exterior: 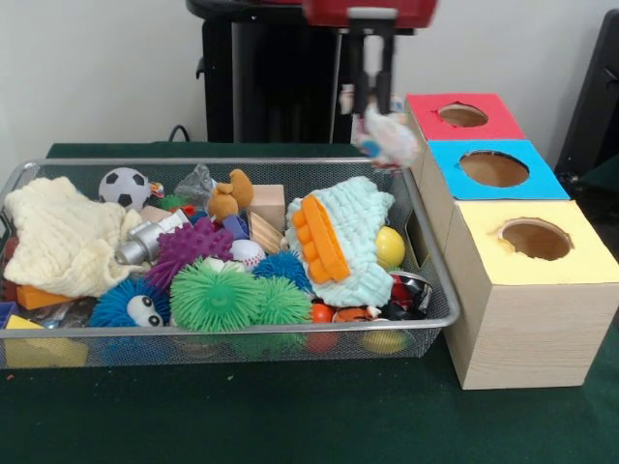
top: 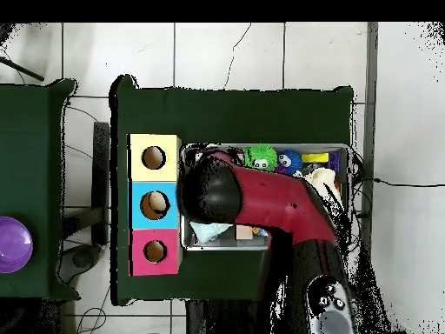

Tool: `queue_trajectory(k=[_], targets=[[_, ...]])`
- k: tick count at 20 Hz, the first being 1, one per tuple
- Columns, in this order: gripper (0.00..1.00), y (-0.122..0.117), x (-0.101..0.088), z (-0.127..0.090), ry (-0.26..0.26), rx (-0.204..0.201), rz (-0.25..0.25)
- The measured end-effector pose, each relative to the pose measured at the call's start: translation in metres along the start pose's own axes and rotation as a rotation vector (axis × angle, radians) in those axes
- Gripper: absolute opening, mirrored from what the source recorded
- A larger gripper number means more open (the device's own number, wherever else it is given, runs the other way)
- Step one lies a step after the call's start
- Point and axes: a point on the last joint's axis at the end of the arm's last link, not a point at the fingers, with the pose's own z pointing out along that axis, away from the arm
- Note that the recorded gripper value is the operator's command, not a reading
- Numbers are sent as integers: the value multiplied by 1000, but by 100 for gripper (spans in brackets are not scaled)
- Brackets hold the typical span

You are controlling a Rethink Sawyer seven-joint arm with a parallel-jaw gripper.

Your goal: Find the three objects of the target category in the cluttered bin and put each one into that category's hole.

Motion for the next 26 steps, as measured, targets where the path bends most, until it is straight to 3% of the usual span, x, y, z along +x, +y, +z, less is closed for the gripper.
queue_trajectory(k=[2, 9, 15, 26], targets=[[0, 41, 2, -1, -1, -17, -58], [0, 107, 11, -2, 3, -41, -152], [0, 120, 20, 6, 24, -41, -169], [0, 113, 27, 25, 54, -16, -156]])
